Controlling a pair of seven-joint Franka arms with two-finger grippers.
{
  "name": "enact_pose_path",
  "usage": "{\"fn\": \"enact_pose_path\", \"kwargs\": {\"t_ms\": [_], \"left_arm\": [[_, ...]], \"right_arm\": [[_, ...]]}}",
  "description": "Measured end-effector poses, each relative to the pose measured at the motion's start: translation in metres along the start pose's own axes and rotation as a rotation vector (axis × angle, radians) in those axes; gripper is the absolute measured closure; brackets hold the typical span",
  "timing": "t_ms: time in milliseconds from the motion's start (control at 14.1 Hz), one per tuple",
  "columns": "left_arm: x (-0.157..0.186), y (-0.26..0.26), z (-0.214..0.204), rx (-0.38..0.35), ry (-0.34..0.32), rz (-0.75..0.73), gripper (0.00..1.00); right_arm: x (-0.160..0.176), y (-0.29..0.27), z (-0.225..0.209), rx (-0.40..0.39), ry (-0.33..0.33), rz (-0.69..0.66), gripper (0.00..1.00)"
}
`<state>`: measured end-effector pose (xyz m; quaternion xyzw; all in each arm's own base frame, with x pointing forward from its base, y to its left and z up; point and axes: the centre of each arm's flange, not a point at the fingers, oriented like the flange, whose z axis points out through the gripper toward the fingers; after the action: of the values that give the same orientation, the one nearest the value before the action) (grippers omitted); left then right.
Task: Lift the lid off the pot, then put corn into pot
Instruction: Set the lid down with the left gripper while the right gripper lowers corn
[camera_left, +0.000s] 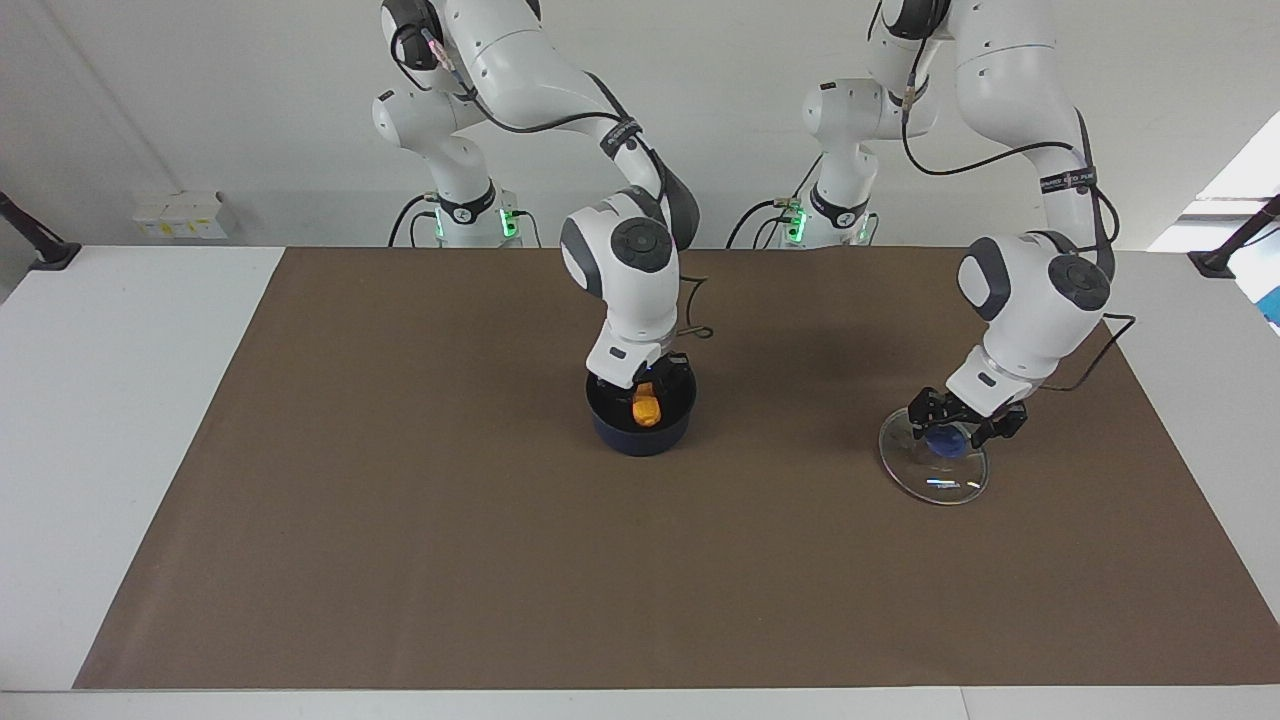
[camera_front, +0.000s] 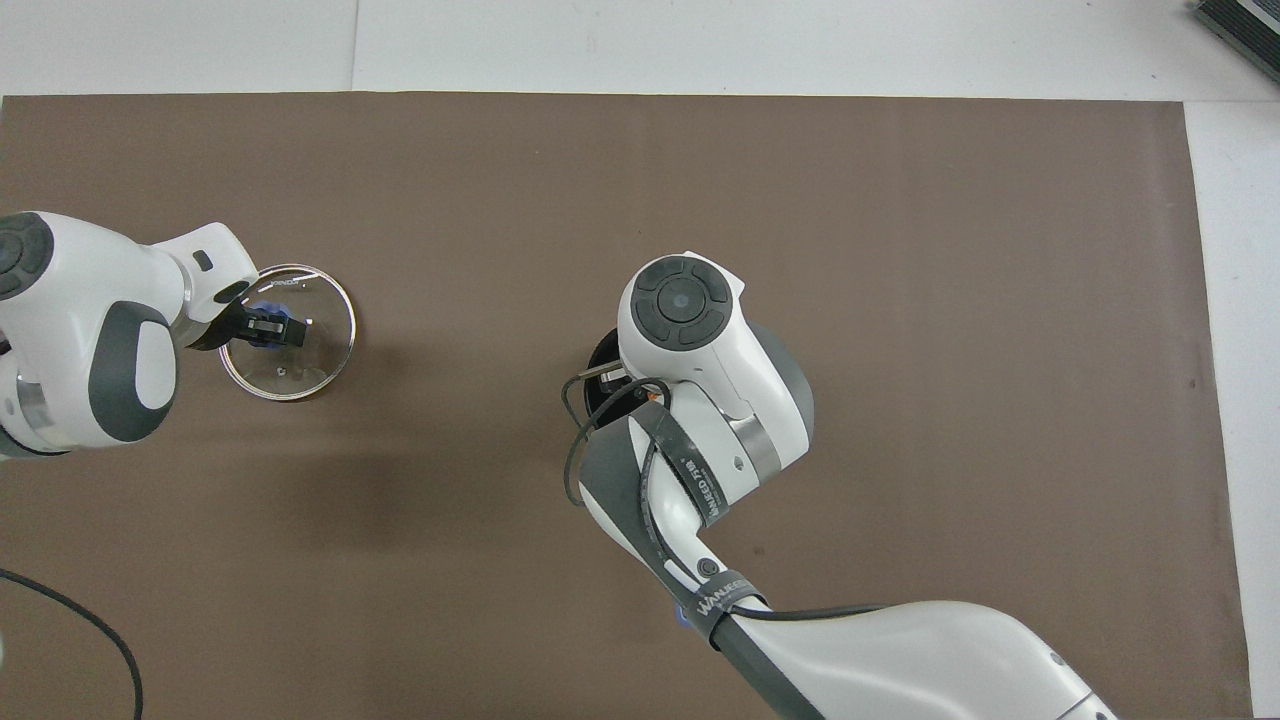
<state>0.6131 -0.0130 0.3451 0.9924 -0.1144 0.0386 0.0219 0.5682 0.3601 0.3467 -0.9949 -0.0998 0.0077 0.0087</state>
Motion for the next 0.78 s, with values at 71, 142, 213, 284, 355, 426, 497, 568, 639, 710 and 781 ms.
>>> {"fn": "enact_pose_path", "kwargs": {"t_ms": [71,142,213,284,355,426,497,568,639,710,781], "left_arm": [[0.004,0.001,-0.006,0.001,0.008,0.000,0.00],[0.008,0.002,-0.013,-0.001,0.009,-0.006,0.00],[0.012,0.004,-0.020,-0.003,0.007,-0.019,0.00],[0.016,0.007,-0.028,-0.006,0.005,-0.033,0.00],[0.020,0.010,-0.035,-0.009,0.004,-0.045,0.00],[0.024,0.015,-0.042,-0.011,0.002,-0.054,0.00],[0.028,0.020,-0.049,-0.011,-0.002,-0.065,0.00],[0.031,0.025,-0.057,-0.002,-0.007,-0.078,0.00],[0.035,0.031,-0.066,0.006,-0.013,-0.093,0.00],[0.038,0.039,-0.076,0.010,-0.023,-0.104,0.00],[0.041,0.045,-0.088,0.010,-0.035,-0.108,0.00]], "right_arm": [[0.000,0.001,0.000,0.000,0.001,0.001,0.55],[0.001,0.001,0.000,0.001,0.003,0.002,0.48],[0.002,0.001,-0.002,0.003,0.008,0.002,0.39],[0.003,0.001,-0.004,0.006,0.016,0.002,0.30],[0.004,0.001,-0.007,0.009,0.024,0.003,0.17],[0.005,0.002,-0.011,0.011,0.033,0.005,0.07],[0.007,0.004,-0.019,0.015,0.046,0.008,0.00],[0.009,0.007,-0.031,0.020,0.064,0.014,0.00],[0.010,0.014,-0.047,0.027,0.084,0.024,0.00],[0.010,0.025,-0.066,0.033,0.101,0.040,0.00],[0.009,0.039,-0.087,0.036,0.111,0.057,0.00]]}}
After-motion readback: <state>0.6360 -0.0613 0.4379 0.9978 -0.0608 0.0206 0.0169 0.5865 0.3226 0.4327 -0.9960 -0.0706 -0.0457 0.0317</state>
